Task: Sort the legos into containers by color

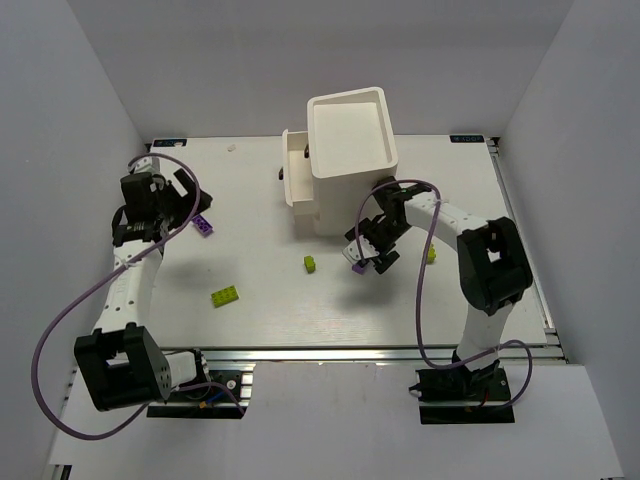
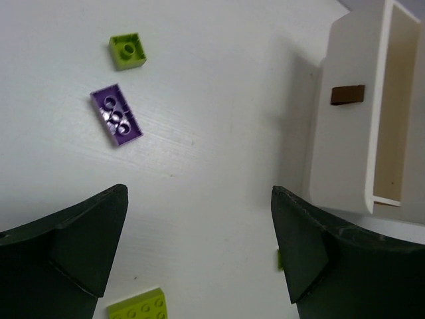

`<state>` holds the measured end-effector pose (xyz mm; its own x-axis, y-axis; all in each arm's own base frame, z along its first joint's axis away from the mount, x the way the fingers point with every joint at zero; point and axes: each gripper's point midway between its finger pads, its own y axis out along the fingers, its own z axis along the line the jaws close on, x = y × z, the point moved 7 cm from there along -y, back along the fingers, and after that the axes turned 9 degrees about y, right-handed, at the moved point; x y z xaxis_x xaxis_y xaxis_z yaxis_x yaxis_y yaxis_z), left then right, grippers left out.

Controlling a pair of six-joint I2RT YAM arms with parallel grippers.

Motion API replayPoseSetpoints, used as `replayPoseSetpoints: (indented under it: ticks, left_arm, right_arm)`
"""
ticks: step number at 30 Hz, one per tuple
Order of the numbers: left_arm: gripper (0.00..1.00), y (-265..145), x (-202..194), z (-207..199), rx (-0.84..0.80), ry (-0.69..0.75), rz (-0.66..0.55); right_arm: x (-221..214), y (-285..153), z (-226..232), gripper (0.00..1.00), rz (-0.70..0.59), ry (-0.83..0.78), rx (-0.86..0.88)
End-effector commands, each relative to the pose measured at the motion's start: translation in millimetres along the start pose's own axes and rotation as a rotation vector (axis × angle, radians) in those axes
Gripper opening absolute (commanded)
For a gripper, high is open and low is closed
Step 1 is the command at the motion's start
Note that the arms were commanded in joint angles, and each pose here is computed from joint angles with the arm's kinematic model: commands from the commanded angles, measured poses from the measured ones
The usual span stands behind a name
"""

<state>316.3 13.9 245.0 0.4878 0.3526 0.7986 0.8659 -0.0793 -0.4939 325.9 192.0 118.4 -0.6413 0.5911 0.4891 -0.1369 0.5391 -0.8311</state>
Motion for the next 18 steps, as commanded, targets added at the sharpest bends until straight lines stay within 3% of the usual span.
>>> replayPoseSetpoints:
  ticks: [1, 7, 9, 13, 18]
  left_arm:
    - [0.98, -16.9, -2.7, 7.1, 0.078, -0.011, -0.009]
    - [0.98, -20.5, -10.7, 14.7, 0.128, -0.029, 0.015]
    - [0.98, -19.5, -13.4, 16.4, 0.140, -0.039, 0.023]
    - [0.98, -16.2, -17.3, 17.4, 0.139, -0.049, 0.042]
    - [0.98, -13.1, -19.7, 18.6, 0.142, -0.053, 0.057]
  right_arm:
    - [0.5, 0.5, -8.4, 0.84, 0.048, -0.112, 0.054]
    - [-0.8, 15.7, -2.4, 0.78, 0.062, -0.130, 0.159]
    - [0.2, 20.1, -1.0, 0.72, 0.063, -0.140, 0.173]
    - [4.0, 27.0, 7.1, 0.51, 0.046, -0.138, 0.251]
    - [9.4, 31.6, 21.0, 0.43, 0.047, -0.166, 0.279]
